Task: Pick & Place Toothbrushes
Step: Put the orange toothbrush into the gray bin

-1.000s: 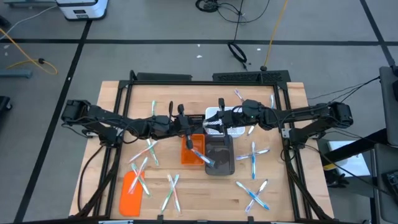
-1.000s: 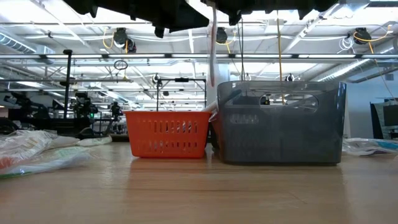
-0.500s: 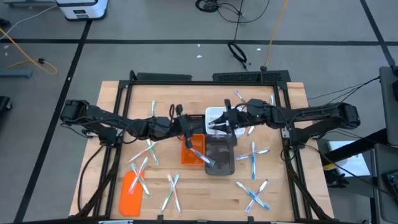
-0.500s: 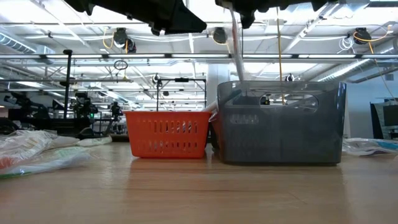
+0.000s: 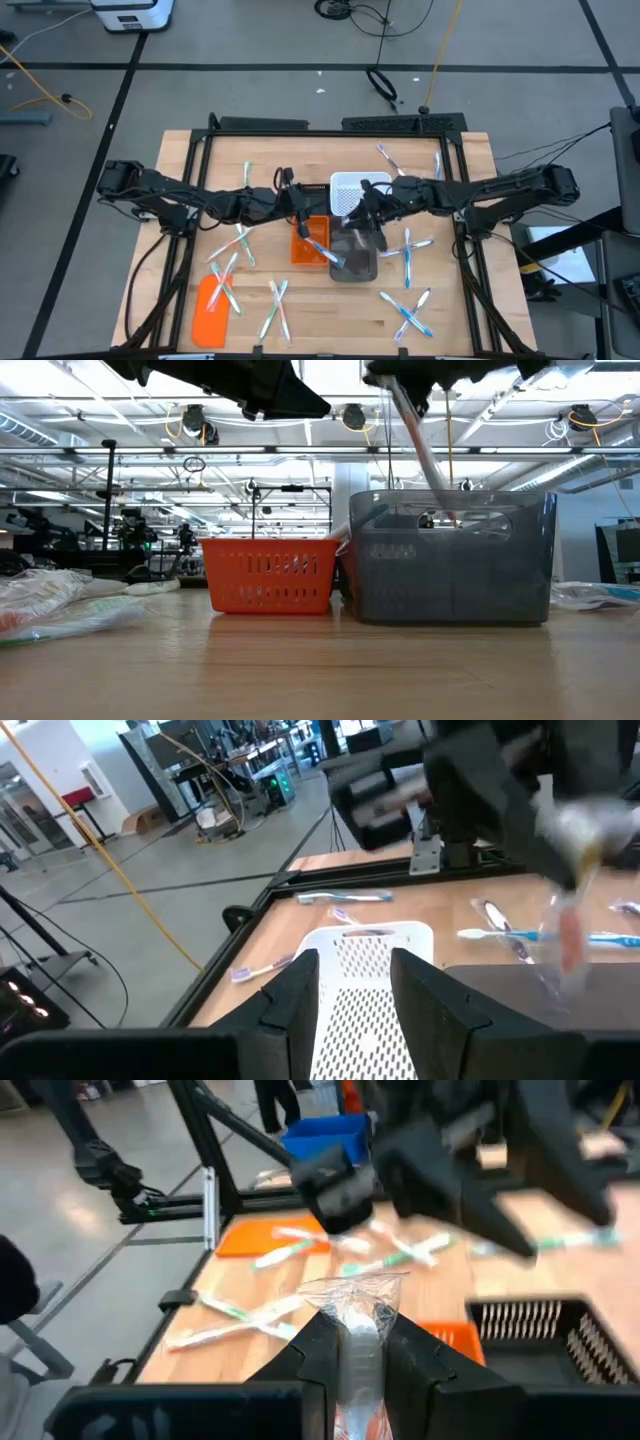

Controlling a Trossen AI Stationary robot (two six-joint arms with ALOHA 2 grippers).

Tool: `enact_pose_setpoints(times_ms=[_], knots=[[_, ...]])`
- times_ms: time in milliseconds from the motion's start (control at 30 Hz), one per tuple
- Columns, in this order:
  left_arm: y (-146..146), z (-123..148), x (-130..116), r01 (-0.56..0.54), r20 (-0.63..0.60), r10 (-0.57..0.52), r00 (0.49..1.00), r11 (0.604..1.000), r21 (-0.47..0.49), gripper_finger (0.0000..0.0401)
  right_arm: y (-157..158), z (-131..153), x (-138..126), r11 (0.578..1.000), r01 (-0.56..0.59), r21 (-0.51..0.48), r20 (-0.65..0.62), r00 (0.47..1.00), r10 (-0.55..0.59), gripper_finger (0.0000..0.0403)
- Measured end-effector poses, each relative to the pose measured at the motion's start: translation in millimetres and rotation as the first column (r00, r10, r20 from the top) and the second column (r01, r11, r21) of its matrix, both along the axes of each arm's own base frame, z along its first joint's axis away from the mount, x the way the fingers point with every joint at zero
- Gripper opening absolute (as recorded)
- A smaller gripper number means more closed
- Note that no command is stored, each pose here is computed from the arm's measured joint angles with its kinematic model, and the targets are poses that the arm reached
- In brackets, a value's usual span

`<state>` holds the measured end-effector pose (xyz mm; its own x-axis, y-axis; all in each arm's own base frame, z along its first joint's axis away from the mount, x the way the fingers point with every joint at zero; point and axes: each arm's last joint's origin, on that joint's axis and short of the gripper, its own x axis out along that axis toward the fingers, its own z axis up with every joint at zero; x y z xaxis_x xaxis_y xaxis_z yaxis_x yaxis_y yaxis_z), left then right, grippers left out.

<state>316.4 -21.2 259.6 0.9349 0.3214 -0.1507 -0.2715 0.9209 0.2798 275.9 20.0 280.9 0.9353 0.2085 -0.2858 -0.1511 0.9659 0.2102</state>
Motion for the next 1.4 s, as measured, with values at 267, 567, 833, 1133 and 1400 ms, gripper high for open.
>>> enact_pose_setpoints(times_ms=[267,567,833,1133,1400], knots=[[0.0,0.0,0.1,0.0,0.001,0.0,1.0,1.0,-0.002,0.0129,9.4,-31.0,-8.4,0.99,0.032,0.14,-0.025,0.999,-0.029,0.004],[0.0,-0.2,0.0,0.0,0.002,0.0,1.0,1.0,-0.005,0.0129,9.4,-55.9,-18.0,0.967,0.081,0.241,-0.047,0.996,-0.072,0.004],[1.2,-0.3,0.1,-0.002,0.001,0.002,1.0,1.0,-0.005,0.0129,8.0,-74.7,-27.5,0.961,0.093,0.26,-0.044,0.995,-0.084,0.004],[4.7,-0.4,0.4,-0.015,0.004,0.015,1.0,1.0,-0.016,0.0129,7.7,-81.9,-30.9,0.959,0.099,0.265,-0.07,0.994,-0.084,0.0069],[4.6,-0.7,0.4,-0.014,0.003,0.014,1.0,1.0,-0.016,0.0129,7.5,-84.6,-32.2,0.967,0.092,0.238,-0.071,0.994,-0.077,0.0082]])
